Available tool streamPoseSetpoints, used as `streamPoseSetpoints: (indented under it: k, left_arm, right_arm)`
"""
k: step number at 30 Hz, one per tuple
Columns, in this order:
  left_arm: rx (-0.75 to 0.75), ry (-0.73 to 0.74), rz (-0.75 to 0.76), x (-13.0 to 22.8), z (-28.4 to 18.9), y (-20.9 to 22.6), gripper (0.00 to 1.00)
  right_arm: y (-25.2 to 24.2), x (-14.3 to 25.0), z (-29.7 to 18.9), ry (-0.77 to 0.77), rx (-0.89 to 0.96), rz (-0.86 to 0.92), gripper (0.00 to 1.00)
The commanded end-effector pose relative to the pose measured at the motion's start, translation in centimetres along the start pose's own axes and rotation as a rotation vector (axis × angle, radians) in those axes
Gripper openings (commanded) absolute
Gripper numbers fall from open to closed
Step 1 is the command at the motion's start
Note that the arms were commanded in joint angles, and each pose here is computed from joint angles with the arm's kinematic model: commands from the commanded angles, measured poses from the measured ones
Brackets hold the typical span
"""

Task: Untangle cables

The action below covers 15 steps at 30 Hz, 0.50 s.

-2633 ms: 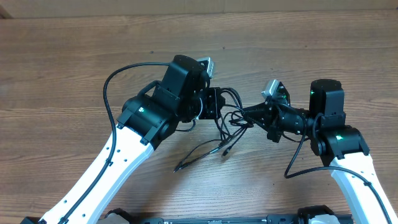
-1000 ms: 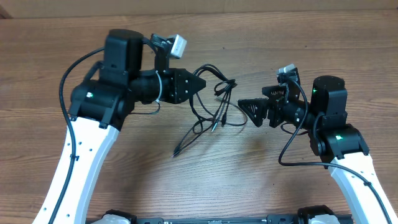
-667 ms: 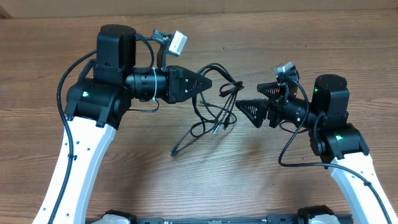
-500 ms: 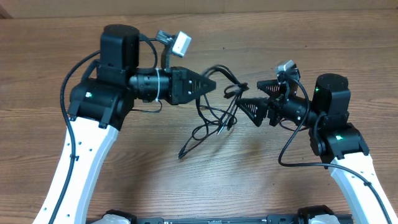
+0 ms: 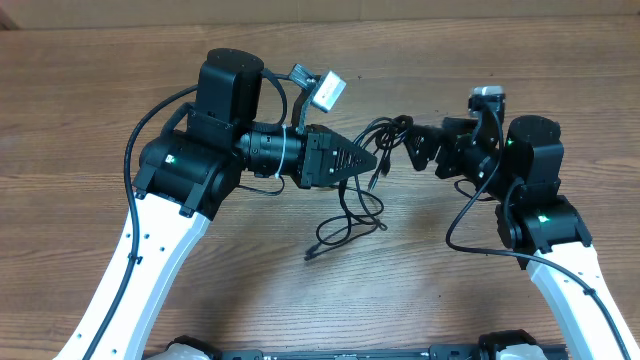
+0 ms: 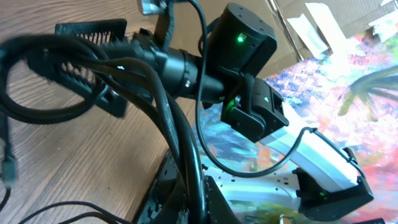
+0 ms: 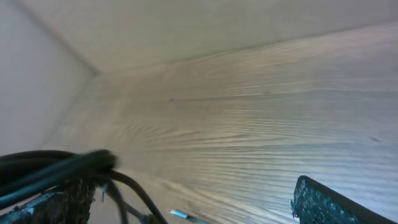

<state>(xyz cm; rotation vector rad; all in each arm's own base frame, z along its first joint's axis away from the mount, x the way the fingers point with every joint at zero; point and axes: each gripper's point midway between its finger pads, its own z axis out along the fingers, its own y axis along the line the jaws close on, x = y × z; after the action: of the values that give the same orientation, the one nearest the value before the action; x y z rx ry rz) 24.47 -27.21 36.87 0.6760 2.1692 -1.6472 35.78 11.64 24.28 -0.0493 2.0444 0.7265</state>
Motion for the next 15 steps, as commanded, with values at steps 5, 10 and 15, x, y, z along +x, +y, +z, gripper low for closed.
streamPoseSetpoints:
  k: [5, 10, 15]
  left_arm:
    - [0.06, 0.003, 0.051, 0.1, -0.6, -2.7, 0.04]
    - [0.033, -0.004, 0.054, 0.0, -0.3, -2.4, 0.04]
    - [0.038, 0.0, 0.088, 0.1, -0.3, -2.5, 0.06]
  right_arm:
    - [0.5, -3.3, -0.3, -0.117, -0.008, 0.094, 1.0]
    - [3.9, -3.5, -0.6, -0.098, -0.188, 0.051, 1.0]
    - [3.5, -2.9, -0.5, -0.079, -0.173, 0.028, 1.0]
